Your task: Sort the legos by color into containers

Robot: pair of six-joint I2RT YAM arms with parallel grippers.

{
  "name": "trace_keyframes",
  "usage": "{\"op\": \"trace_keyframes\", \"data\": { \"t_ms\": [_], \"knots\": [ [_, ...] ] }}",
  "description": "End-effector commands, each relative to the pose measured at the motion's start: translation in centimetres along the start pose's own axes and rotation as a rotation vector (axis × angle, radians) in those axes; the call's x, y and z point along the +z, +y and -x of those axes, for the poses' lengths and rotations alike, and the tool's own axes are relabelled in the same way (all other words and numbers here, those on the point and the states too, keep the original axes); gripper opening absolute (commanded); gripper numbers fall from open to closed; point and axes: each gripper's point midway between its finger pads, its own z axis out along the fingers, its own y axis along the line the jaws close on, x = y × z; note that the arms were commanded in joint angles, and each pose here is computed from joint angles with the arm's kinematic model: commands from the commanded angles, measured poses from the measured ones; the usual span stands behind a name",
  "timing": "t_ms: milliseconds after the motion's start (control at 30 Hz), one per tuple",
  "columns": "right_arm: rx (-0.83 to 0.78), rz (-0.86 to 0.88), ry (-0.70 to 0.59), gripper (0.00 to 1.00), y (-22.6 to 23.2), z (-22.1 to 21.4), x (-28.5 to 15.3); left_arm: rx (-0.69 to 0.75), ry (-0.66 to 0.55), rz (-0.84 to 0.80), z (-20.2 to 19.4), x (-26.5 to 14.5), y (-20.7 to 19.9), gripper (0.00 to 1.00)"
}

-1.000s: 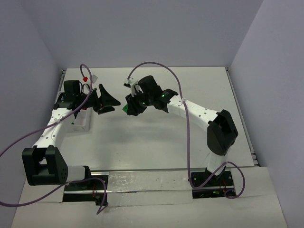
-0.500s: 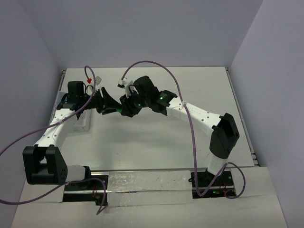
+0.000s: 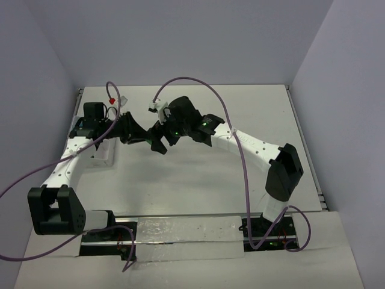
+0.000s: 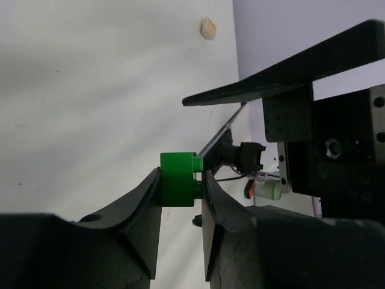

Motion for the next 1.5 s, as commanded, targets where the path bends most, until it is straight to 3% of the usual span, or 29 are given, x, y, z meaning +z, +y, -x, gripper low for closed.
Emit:
{"op": "trace_keyframes", "data": {
  "t_ms": [0, 100, 300, 500, 800, 1133, 1367, 1467],
  "knots": [
    [-0.032, 0.007, -0.092, 1.00, -0.3, 2.9, -3.0, 0.259, -0.130, 0.191, 4.9, -4.7, -0.5, 0.00],
    [-0.013, -0.011, -0.069, 1.00, -2.3, 1.6, -3.5, 0.436, -0.138, 0.459, 6.9, -8.6, 2.9, 0.00],
    [-0.004, -0.100, -0.020, 1.00, -5.6, -0.4, -4.3, 0.523, -0.150, 0.869, 8.1, -15.4, 9.4, 0.00],
    [0.045, -0.140, 0.029, 1.00, -8.0, -2.3, -5.0, 0.559, -0.135, 1.071, 8.3, -18.7, 14.2, 0.00],
    [0.077, -0.171, 0.068, 1.00, -10.0, -3.4, -5.3, 0.512, -0.083, 1.119, 8.3, -19.4, 18.3, 0.01],
    [0.114, -0.274, 0.163, 1.00, -14.3, -7.6, -6.7, 0.487, -0.038, 1.095, 8.1, -18.5, 20.0, 0.43],
    [0.169, -0.386, 0.283, 1.00, -19.2, -13.1, -10.8, 0.506, -0.054, 1.077, 8.7, -18.6, 19.1, 0.83],
    [0.176, -0.429, 0.346, 1.00, -21.2, -15.7, -13.6, 0.516, -0.073, 1.045, 9.2, -18.5, 17.8, 0.86]
  ]
}}
